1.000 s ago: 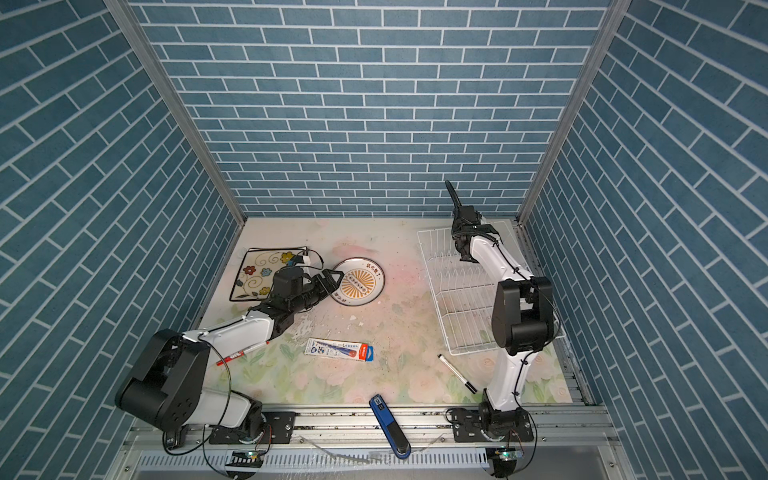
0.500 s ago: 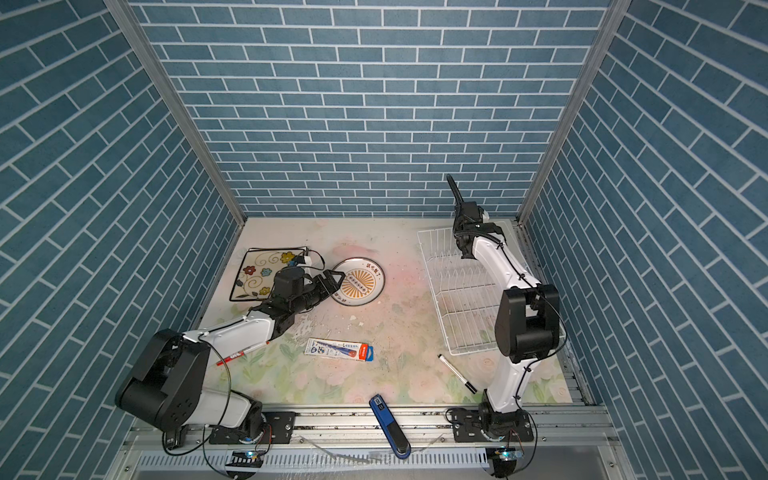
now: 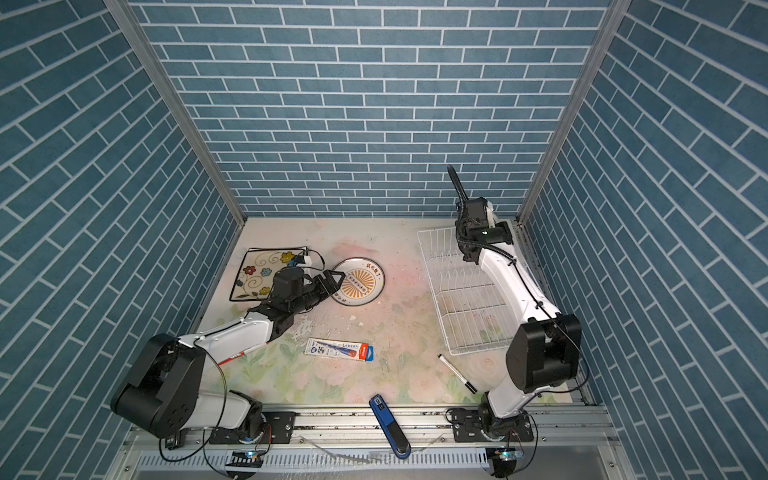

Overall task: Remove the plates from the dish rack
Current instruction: 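Close the right gripper on the green-rimmed plate's rim, then lift the green-rimmed plate up out of the rack with the right gripper, then carry the green-rimmed plate toward the left gripper while the left grips its rim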

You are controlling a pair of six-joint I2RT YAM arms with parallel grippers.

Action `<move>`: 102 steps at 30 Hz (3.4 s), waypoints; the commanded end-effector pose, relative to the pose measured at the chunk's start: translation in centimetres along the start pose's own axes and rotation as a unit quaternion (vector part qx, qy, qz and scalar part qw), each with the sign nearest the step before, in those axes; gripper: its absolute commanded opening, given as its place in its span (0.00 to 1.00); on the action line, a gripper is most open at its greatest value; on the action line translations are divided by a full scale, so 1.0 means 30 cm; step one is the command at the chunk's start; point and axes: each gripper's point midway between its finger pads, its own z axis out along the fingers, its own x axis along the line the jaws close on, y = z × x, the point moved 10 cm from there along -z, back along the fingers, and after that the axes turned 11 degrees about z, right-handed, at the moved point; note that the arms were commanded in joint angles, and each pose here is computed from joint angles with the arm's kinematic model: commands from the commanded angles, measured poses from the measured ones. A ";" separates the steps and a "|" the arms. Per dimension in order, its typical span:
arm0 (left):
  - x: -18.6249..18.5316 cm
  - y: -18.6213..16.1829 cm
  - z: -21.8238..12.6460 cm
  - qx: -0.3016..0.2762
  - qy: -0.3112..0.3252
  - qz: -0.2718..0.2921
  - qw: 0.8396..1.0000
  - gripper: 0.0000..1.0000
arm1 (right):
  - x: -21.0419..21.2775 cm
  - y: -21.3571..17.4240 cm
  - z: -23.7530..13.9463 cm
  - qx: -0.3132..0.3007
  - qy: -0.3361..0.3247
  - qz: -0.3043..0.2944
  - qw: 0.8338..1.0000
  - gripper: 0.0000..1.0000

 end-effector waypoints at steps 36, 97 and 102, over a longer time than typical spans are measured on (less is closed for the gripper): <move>-0.073 0.046 -0.027 -0.048 -0.087 0.023 0.995 0.86 | 0.046 -0.183 -0.341 0.022 0.595 0.398 0.698 0.00; -0.055 0.017 0.048 -0.032 -0.201 -0.068 0.977 0.44 | 0.534 -0.265 -0.367 0.216 0.723 0.337 0.563 0.00; -0.054 0.016 0.050 -0.031 -0.201 -0.067 0.977 0.36 | 0.548 -0.277 -0.366 0.223 0.726 0.333 0.559 0.00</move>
